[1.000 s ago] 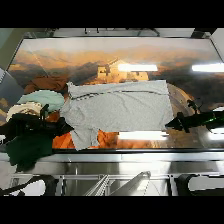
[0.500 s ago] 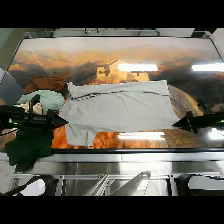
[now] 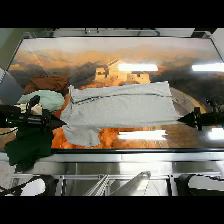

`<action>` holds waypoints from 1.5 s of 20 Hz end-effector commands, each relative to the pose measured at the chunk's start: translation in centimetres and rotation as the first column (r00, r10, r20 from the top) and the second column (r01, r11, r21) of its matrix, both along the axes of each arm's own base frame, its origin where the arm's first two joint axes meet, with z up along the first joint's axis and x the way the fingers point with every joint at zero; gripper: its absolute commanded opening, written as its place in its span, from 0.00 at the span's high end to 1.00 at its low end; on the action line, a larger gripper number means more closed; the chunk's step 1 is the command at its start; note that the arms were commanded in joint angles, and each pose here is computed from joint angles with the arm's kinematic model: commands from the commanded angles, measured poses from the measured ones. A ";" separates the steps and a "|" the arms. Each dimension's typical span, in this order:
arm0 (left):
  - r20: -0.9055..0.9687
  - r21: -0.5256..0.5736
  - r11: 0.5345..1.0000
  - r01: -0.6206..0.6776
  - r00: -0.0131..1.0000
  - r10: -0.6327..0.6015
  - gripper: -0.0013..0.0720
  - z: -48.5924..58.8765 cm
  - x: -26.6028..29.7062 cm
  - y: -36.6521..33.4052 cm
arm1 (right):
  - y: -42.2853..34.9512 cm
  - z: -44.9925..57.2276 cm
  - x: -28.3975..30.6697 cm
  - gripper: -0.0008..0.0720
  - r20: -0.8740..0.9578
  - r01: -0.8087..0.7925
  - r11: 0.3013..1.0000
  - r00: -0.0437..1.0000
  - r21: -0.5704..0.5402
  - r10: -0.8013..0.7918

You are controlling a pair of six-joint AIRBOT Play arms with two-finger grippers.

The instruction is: Fold the shirts.

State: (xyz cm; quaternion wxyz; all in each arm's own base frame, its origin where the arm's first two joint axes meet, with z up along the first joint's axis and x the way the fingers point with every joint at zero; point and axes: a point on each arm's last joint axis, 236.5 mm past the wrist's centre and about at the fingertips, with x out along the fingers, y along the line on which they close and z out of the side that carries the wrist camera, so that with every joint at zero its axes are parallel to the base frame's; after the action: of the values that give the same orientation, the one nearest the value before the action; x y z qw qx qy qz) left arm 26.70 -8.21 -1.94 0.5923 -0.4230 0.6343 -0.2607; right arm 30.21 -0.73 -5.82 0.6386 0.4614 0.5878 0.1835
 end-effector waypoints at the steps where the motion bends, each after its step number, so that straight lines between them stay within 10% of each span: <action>1: 0.039 0.015 1.000 -0.014 0.999 0.013 0.96 1.1 1.6 0.9 | 0.4 2.6 3.2 0.97 0.108 0.041 0.998 0.993 0.050 -0.047; 12: 0.159 0.115 0.993 0.021 0.986 -0.039 0.96 2.0 16.5 0.4 | 1.2 3.0 17.1 0.97 0.336 0.120 0.987 0.939 -0.106 -0.078; 24: 0.124 0.106 0.992 0.070 0.989 -0.083 0.96 -3.9 23.9 -0.9 | -0.1 -4.9 19.5 0.97 0.308 0.146 0.971 0.948 -0.189 -0.083; 26: 0.132 0.101 0.989 0.107 0.984 -0.120 0.34 -3.8 24.1 -1.5 | 0.1 -4.7 19.4 0.83 0.311 0.137 0.973 0.948 -0.186 -0.074; 27: 0.131 0.095 0.988 0.125 0.982 -0.137 0.07 -3.2 24.0 -1.5 | 0.5 -4.2 19.1 0.52 0.316 0.112 0.979 0.947 -0.173 -0.052; 30: 0.129 0.040 0.981 0.189 0.973 -0.193 0.01 0.5 22.8 -1.2 | -0.1 -0.7 17.8 0.44 0.361 0.015 0.982 0.931 -0.189 0.056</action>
State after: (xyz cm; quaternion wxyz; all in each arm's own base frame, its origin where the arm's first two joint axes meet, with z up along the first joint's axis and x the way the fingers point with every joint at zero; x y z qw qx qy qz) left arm 50.52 -9.17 -4.05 0.6343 -0.3381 0.6273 -0.2998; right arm 49.01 -0.70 -9.01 0.7739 0.3784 0.4756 0.1780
